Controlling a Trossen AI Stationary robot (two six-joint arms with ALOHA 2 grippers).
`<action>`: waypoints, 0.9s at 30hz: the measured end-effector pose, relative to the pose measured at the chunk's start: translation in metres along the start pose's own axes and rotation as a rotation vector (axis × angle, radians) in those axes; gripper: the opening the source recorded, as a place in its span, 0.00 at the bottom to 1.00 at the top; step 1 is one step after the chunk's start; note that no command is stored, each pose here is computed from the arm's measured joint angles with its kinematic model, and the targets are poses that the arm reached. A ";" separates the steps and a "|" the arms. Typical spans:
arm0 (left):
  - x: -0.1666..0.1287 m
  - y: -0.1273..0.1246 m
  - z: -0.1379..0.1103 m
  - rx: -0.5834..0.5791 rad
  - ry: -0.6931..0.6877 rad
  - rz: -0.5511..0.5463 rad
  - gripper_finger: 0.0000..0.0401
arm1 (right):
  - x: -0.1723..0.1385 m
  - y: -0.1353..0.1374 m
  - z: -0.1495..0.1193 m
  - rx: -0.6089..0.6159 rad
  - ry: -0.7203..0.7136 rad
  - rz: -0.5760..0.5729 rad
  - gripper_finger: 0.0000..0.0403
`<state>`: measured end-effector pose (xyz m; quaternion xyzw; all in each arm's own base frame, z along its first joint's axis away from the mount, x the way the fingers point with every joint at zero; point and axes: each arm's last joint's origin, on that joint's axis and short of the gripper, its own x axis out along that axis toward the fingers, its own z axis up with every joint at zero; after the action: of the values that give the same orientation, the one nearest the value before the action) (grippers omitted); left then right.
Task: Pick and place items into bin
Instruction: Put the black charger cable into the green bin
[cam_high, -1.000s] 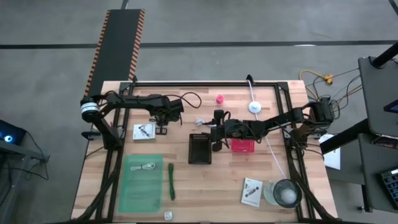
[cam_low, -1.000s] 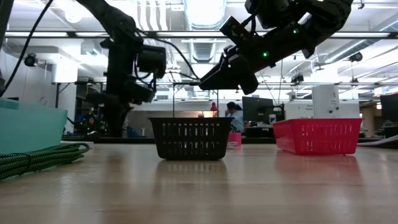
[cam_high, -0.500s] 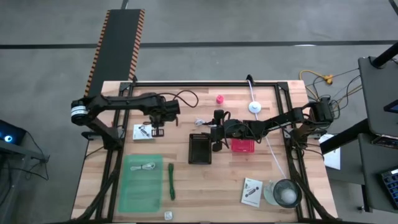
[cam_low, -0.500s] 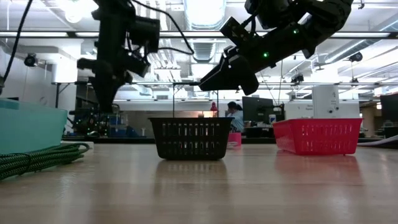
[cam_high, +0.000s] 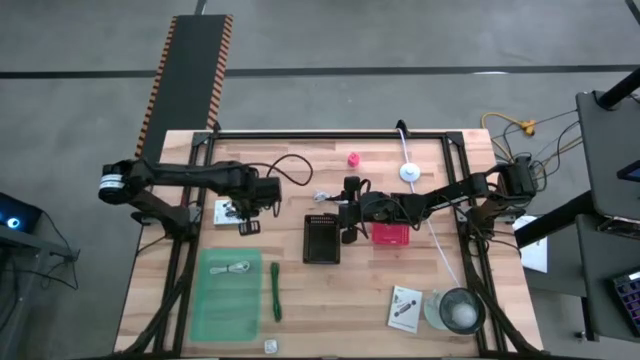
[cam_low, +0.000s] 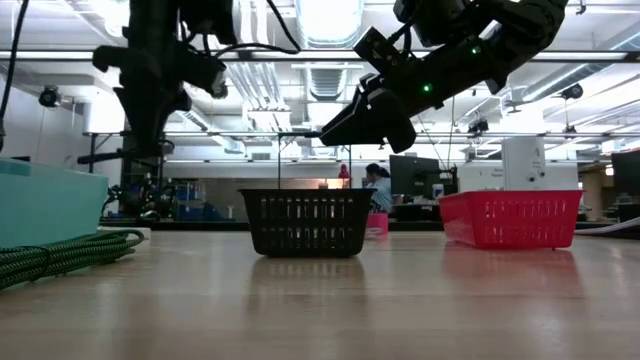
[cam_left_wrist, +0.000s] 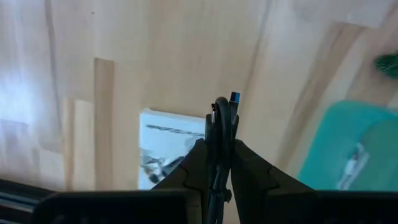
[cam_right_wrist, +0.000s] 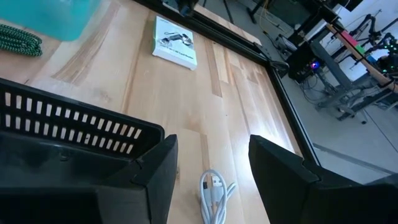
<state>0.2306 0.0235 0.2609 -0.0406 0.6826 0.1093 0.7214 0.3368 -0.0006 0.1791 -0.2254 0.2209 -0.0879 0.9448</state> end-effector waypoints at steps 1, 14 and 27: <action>-0.001 -0.003 -0.001 -0.007 -0.001 -0.009 0.06 | 0.000 0.000 0.000 0.000 0.000 0.000 0.46; -0.006 -0.037 -0.013 -0.032 0.055 -0.113 0.06 | 0.000 0.000 0.000 0.004 -0.001 0.000 0.46; -0.011 -0.080 -0.031 -0.056 0.096 -0.172 0.06 | 0.000 0.000 0.000 0.004 -0.001 0.001 0.46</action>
<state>0.2173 -0.0619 0.2628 -0.1246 0.7071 0.0639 0.6931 0.3368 -0.0005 0.1792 -0.2236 0.2205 -0.0880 0.9453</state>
